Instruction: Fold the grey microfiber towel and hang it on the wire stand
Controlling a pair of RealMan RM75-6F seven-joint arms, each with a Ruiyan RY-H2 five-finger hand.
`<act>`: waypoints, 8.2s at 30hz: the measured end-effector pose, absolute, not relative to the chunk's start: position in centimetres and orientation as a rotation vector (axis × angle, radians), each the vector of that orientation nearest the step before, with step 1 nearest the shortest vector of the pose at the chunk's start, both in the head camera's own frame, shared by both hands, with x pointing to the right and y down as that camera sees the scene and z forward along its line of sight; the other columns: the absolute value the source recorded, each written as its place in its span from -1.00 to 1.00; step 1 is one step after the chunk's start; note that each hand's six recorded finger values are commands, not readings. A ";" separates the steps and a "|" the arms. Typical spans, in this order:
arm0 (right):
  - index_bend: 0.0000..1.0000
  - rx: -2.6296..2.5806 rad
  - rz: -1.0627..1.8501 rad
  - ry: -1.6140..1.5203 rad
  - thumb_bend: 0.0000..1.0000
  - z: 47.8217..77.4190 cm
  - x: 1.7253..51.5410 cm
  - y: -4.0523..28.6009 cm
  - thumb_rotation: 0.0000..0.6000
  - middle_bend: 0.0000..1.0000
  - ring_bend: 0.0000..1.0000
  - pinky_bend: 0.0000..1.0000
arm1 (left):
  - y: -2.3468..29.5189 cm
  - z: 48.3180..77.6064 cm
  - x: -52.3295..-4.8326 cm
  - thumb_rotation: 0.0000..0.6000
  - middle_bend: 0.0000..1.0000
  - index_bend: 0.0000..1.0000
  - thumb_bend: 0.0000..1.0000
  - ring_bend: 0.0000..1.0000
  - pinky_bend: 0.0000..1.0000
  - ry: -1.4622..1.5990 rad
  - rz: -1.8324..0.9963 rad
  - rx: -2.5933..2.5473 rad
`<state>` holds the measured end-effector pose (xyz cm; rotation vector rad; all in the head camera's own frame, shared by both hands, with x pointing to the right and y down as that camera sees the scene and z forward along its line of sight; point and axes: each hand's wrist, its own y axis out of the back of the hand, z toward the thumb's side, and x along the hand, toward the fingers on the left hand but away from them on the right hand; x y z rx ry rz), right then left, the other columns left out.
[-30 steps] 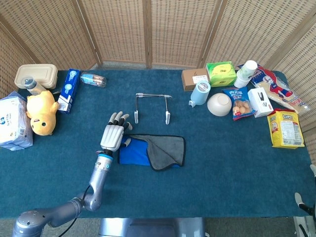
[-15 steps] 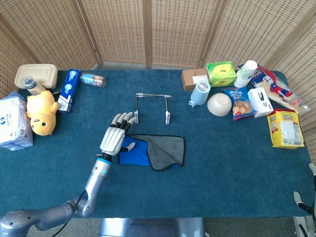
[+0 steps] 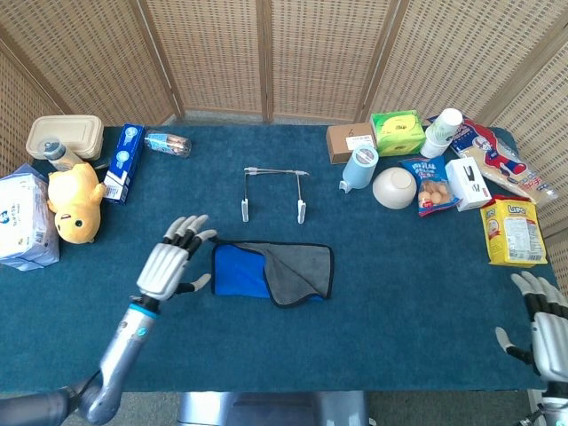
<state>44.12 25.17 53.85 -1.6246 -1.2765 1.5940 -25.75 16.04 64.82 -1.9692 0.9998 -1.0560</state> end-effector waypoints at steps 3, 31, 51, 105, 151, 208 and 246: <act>-0.76 -1.687 1.543 -1.243 -0.44 54.5 42.7 24.1 1.00 -0.82 -1.00 -1.00 | 17.0 63.9 -28.1 1.00 -0.88 -0.61 -0.31 -1.00 -1.00 0.997 -1.096 -1.940; -0.72 -2.080 1.245 -0.898 -0.51 59.3 29.5 20.7 1.00 -0.81 -1.00 -1.00 | 23.3 56.9 -41.8 1.00 -0.74 -0.43 -0.31 -1.00 -1.00 1.203 -1.283 -1.685; -0.78 -2.111 1.072 -0.619 -0.53 63.4 17.7 21.4 1.00 -0.88 -1.00 -1.00 | 22.8 55.3 -44.2 1.00 -0.74 -0.43 -0.31 -1.00 -1.00 1.315 -1.207 -1.632; -0.87 -2.021 0.944 -0.537 -0.53 70.1 8.6 19.6 1.00 -0.94 -1.00 -1.00 | 22.5 54.8 -45.5 1.00 -0.79 -0.44 -0.31 -1.00 -1.00 1.407 -1.206 -1.637; -0.52 -1.933 1.141 -0.780 -0.39 71.8 14.3 14.1 1.00 -0.82 -0.99 -1.00 | 22.8 54.7 -45.5 1.00 -0.80 -0.44 -0.31 -1.00 -1.00 1.429 -1.203 -1.647; -0.63 -2.011 1.224 -0.692 -0.40 70.1 16.4 17.9 1.00 -0.84 -1.00 -1.00 | 21.3 55.2 -45.0 1.00 -0.80 -0.41 -0.31 -1.00 -1.00 1.198 -1.219 -1.619; -0.70 -1.966 1.170 -0.605 -0.40 69.0 12.9 16.9 1.00 -0.86 -1.00 -1.00 | 21.7 55.8 -45.5 1.00 -0.83 -0.43 -0.31 -1.00 -1.00 1.233 -1.235 -1.635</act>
